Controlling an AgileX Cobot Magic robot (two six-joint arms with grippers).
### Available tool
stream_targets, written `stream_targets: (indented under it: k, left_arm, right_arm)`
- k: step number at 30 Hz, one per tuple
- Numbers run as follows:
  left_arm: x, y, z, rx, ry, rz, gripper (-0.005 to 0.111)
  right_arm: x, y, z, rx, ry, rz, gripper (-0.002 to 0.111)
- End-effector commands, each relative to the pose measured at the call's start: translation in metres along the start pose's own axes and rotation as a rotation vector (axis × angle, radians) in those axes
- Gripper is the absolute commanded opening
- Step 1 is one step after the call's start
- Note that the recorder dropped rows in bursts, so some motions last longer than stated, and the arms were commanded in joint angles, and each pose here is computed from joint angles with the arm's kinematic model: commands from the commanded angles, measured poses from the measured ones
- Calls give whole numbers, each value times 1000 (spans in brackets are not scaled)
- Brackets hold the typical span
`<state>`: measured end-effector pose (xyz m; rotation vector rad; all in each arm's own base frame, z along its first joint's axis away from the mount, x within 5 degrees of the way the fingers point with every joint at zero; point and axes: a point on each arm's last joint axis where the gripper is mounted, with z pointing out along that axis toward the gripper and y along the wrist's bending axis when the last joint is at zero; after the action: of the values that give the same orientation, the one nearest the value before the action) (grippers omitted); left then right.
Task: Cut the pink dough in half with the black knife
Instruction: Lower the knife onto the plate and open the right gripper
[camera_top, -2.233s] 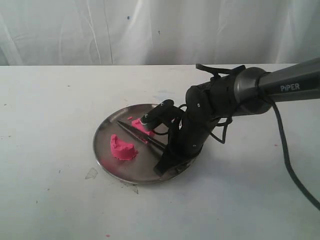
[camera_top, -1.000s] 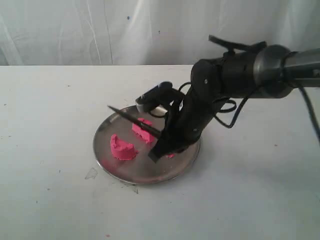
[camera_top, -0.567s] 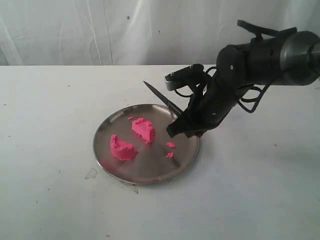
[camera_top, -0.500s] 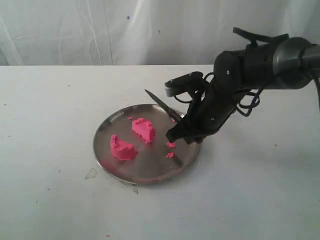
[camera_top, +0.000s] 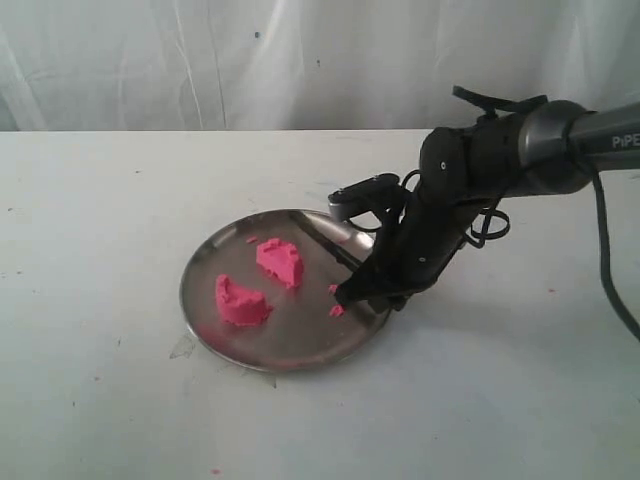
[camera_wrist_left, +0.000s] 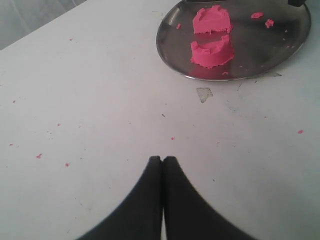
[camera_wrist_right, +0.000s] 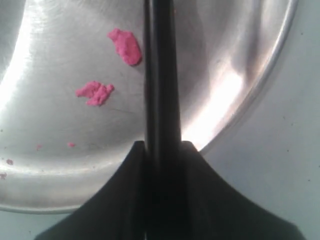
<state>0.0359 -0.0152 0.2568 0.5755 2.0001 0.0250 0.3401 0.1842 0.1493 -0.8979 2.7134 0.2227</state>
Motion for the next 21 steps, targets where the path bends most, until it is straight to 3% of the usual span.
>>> stream_targets:
  k: [1, 6, 21]
  left_arm:
    - [0, -1, 0, 9, -11, -26, 0]
    - [0, -1, 0, 9, -11, -26, 0]
    - [0, -2, 0, 17, -15, -35, 0]
  right_arm:
    - [1, 0, 10, -21, 2, 2, 5]
    - [0, 0, 9, -22, -2, 4, 18]
    - [-7, 4, -1, -43, -59, -1, 20]
